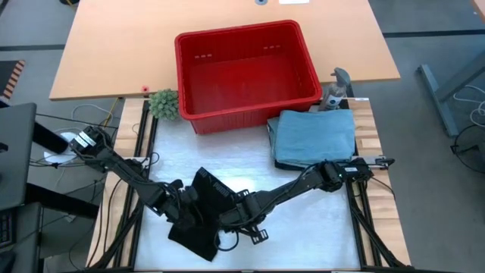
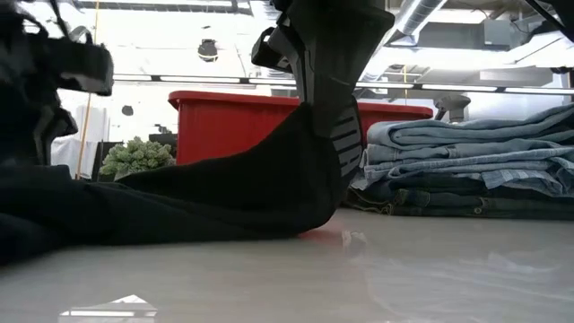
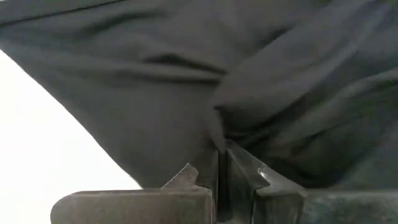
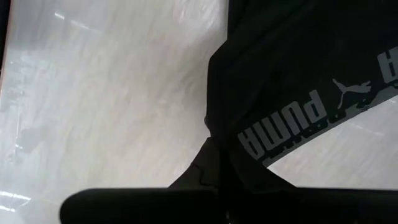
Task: Fold Laundry from Bin
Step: Fold the black boxer short
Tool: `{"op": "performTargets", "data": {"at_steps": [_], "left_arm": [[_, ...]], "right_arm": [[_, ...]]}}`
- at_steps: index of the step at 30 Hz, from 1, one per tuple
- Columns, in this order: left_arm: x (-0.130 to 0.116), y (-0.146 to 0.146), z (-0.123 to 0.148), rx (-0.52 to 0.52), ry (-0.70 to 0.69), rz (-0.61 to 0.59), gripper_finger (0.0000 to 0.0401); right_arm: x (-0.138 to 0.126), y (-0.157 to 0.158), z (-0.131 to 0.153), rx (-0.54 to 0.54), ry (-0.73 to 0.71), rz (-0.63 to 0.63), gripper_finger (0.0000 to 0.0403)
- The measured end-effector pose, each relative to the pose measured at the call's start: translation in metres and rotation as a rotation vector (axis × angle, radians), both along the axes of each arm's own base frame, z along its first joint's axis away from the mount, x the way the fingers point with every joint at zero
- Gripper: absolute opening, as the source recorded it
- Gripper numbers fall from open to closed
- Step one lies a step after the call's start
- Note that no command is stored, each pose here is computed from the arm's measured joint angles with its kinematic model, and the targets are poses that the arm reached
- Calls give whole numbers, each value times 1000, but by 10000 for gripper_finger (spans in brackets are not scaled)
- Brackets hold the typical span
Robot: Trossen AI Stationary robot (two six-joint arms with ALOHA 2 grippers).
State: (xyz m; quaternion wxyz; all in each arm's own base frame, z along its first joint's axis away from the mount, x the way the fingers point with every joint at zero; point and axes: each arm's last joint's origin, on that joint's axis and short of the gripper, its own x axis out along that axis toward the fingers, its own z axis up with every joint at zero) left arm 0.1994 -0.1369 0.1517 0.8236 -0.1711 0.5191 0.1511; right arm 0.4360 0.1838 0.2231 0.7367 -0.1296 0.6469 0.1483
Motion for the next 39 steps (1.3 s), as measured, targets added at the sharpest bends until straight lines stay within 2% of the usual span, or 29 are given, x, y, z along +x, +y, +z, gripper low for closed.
{"op": "performTargets", "data": {"at_steps": [5, 10, 17, 21, 28, 31, 39], "left_arm": [[15, -10, 22, -115, -26, -18, 1], [27, -25, 52, -263, -55, -25, 0], [34, -53, 103, -371, -170, -50, 0], [30, -67, 121, -404, -248, -20, 0], [15, -87, 123, -509, -234, 78, 0], [7, -94, 122, -549, -221, 118, 0], [-4, -103, 123, -564, -281, 220, 0]], "right_arm": [[0, -1, 0, -6, 4, -43, 23], [-4, -5, 3, -80, 12, -54, 23], [-10, -23, 37, -92, -58, -52, 23], [-6, -41, 52, -76, -121, -49, 23], [9, -67, 55, -84, -199, 40, 23], [18, -79, 57, -55, -253, 76, 23], [40, -110, 63, 16, -420, 152, 23]]}}
